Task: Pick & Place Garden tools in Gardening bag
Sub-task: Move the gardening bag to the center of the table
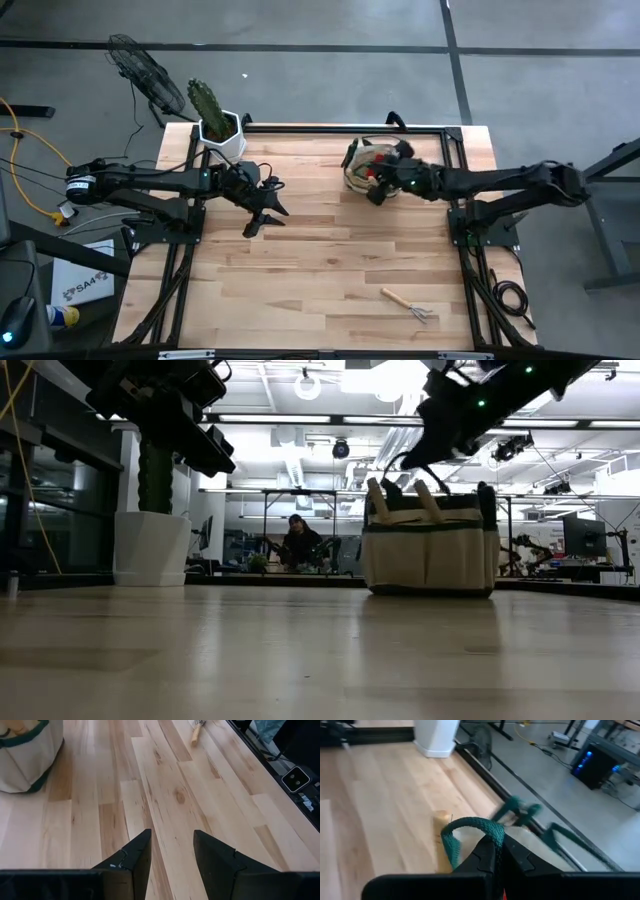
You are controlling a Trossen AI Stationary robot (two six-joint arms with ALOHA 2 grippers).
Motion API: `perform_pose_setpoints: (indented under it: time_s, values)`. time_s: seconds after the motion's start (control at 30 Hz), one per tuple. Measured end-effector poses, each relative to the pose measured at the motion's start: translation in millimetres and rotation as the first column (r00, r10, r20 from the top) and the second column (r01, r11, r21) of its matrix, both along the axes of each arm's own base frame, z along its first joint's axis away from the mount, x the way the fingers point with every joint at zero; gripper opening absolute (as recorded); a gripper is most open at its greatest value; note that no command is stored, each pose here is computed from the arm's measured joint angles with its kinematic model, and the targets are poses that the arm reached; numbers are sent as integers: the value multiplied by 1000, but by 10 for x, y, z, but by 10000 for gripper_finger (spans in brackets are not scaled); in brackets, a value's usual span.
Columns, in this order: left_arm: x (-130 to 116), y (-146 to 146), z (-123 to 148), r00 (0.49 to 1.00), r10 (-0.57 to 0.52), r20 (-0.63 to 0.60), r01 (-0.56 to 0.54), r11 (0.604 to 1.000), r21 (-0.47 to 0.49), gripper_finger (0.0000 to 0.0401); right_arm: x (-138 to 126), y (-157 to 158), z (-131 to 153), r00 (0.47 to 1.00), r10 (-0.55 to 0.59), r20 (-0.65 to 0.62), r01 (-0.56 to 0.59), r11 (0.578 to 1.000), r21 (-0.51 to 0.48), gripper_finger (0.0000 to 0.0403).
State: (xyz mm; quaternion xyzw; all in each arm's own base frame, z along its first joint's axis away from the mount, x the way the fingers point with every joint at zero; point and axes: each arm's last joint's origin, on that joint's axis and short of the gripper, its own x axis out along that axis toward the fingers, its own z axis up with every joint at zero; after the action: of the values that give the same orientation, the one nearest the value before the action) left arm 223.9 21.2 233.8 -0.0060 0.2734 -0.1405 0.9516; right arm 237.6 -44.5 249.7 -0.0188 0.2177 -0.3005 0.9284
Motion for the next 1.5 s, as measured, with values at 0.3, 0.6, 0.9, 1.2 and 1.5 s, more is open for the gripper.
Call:
perform_pose_setpoints:
  time_s: [0.3,0.6,0.9,1.2,1.5]
  values:
    - [-1,0,-1,1000,1,-1,-1,1000,0,143,353,204,-89,984,94,153,-90,995,-30,4]
    - [-1,0,-1,1000,1,-2,-1,1000,0,143,530,252,-90,945,115,305,-101,993,-62,4]
    - [29,5,45,998,4,56,-4,1000,9,143,817,261,-164,937,166,309,-156,986,-56,4]
    - [75,21,128,988,30,154,-36,999,35,143,1132,290,-176,932,206,298,-194,978,-71,4]
    - [97,39,171,976,76,202,-90,994,61,143,1317,226,-86,927,200,316,-177,979,-100,4]
